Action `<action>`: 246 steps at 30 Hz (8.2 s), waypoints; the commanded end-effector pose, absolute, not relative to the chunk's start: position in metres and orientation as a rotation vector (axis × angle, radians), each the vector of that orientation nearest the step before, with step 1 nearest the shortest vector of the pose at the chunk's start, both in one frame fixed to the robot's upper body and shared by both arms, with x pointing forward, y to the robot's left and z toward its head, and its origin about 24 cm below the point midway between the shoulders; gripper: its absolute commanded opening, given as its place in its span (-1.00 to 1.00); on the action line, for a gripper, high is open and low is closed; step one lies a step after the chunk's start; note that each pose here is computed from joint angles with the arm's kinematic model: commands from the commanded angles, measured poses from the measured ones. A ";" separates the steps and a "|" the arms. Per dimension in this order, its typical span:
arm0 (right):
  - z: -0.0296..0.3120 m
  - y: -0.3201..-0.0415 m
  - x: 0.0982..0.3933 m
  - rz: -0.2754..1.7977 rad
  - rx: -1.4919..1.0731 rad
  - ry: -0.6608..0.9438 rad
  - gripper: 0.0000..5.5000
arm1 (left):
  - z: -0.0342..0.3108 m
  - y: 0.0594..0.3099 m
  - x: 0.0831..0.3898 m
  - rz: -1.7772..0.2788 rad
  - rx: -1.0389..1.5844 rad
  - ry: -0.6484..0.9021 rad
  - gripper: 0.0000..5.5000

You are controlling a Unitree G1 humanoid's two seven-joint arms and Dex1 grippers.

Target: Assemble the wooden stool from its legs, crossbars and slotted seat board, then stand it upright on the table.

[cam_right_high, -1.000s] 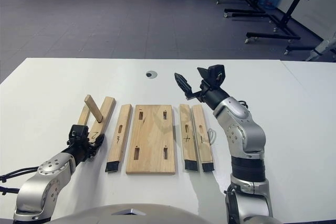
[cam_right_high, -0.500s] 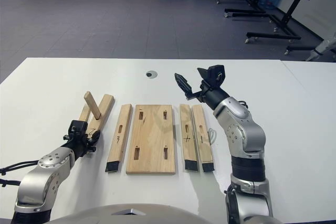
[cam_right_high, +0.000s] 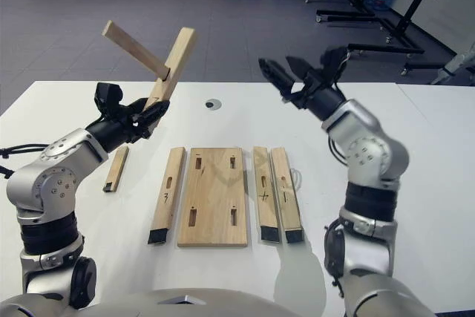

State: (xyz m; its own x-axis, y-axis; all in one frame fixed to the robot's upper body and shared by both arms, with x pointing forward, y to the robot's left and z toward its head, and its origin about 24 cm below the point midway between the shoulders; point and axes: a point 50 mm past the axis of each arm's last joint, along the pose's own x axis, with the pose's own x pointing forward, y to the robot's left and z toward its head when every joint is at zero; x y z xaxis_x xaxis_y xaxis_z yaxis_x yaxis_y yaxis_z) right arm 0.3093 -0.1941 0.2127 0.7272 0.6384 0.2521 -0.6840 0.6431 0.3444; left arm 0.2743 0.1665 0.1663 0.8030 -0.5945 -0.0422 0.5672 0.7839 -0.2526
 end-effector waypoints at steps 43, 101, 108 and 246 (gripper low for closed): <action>0.208 -0.113 0.297 1.277 0.937 0.073 0.94 | 0.152 0.121 0.248 -1.299 -0.780 0.191 -0.26; 0.199 -0.131 0.304 1.161 0.857 0.046 -0.25 | 0.155 0.142 0.252 -1.130 -0.761 0.159 0.59; 0.199 -0.153 0.314 1.103 0.718 0.005 -0.25 | 0.138 0.168 0.253 -0.912 -0.728 0.239 0.87; 0.136 -0.177 0.294 1.098 0.417 -0.203 -0.25 | 0.088 0.145 0.198 -0.653 0.626 0.658 0.87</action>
State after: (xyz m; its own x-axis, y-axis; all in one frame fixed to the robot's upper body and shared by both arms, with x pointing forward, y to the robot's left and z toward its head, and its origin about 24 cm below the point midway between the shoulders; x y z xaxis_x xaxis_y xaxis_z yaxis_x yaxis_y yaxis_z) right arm 0.2965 -0.1788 0.1314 0.4382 0.8317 0.3409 -0.8950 0.3684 0.2515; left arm 0.1945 0.1451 0.0859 0.6152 -0.3385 -0.7119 0.7170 0.6157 0.3269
